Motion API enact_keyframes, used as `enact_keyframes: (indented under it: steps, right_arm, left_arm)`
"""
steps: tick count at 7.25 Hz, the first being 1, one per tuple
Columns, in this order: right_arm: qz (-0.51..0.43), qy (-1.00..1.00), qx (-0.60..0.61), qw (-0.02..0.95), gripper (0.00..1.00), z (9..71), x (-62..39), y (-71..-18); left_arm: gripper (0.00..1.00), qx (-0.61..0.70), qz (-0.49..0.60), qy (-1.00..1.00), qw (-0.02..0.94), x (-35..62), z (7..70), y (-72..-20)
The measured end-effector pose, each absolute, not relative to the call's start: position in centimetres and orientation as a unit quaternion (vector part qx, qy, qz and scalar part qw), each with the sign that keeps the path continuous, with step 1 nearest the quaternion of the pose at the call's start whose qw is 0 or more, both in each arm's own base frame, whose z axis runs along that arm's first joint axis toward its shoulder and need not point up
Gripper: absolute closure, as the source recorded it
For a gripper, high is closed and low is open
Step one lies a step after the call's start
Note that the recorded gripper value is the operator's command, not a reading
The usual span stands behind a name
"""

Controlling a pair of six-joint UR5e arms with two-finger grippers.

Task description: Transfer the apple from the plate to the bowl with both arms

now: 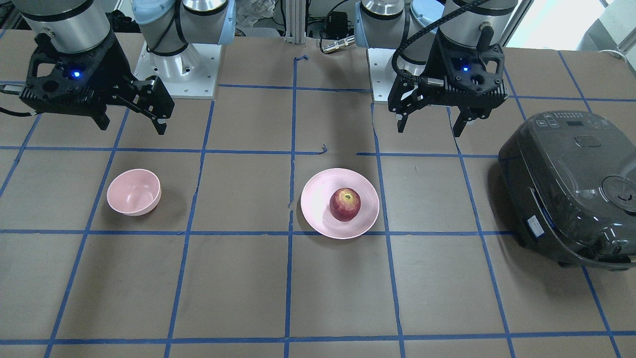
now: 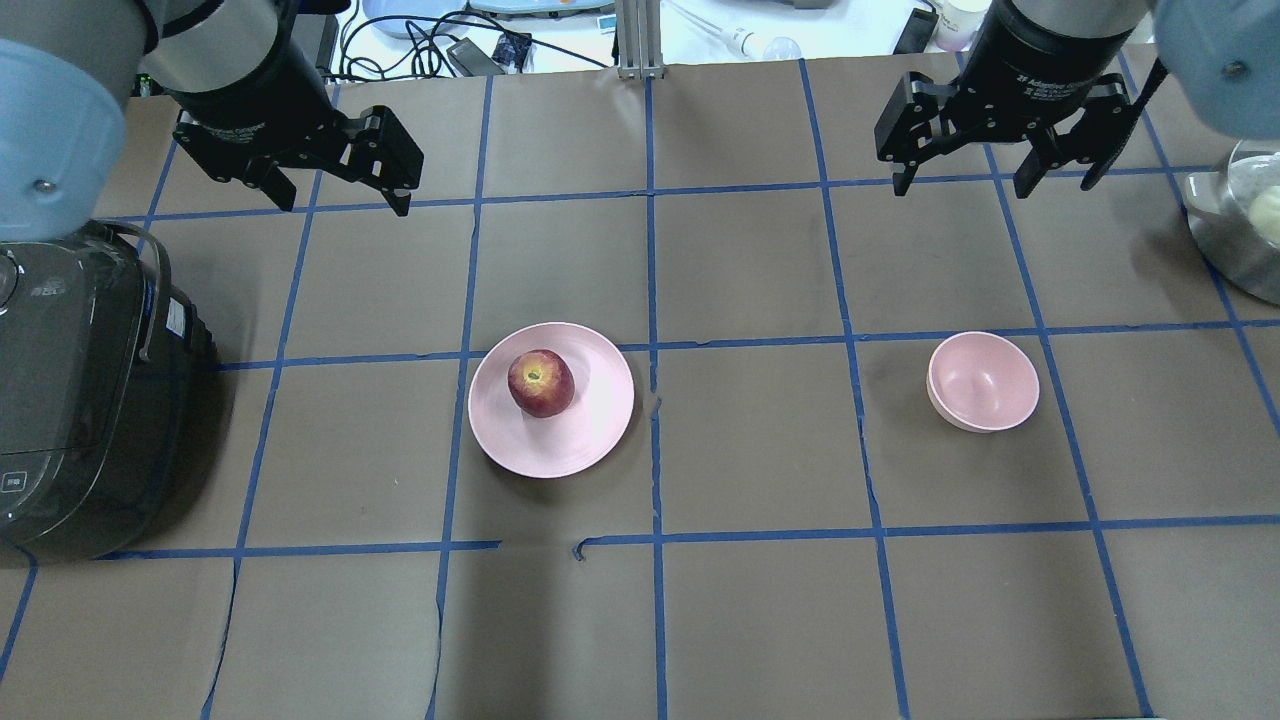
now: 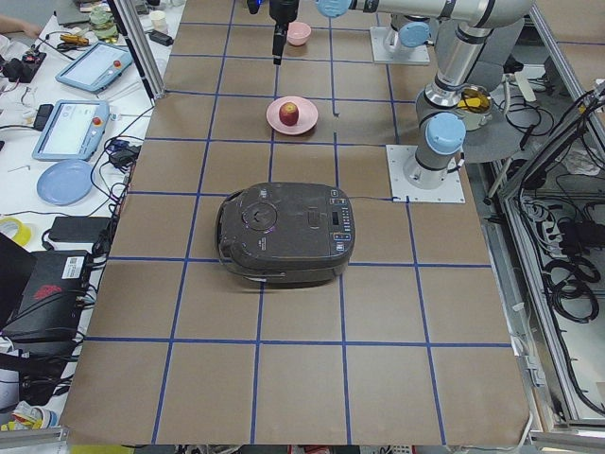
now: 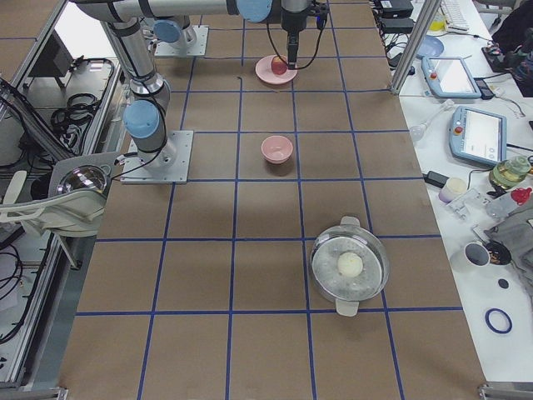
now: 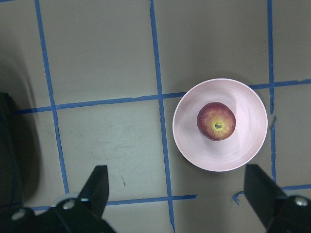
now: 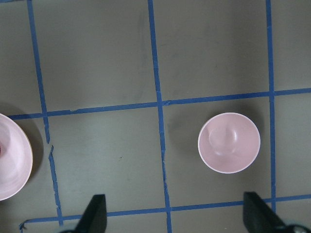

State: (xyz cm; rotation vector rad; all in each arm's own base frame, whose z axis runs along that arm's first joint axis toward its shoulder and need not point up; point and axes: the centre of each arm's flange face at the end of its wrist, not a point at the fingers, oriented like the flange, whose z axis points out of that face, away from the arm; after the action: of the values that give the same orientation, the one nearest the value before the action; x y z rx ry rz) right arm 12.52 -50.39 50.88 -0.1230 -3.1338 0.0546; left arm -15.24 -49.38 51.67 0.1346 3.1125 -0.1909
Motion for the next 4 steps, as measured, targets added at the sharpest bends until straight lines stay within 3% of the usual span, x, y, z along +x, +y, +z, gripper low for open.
enact_keyframes:
  steps: [4]
  right_arm:
    - [0.033,-0.999,-0.035,0.003,0.0,51.11,12.28,-50.75]
  left_arm:
    - [0.0,0.043,-0.055,0.997,0.011,-15.27,50.95,-49.8]
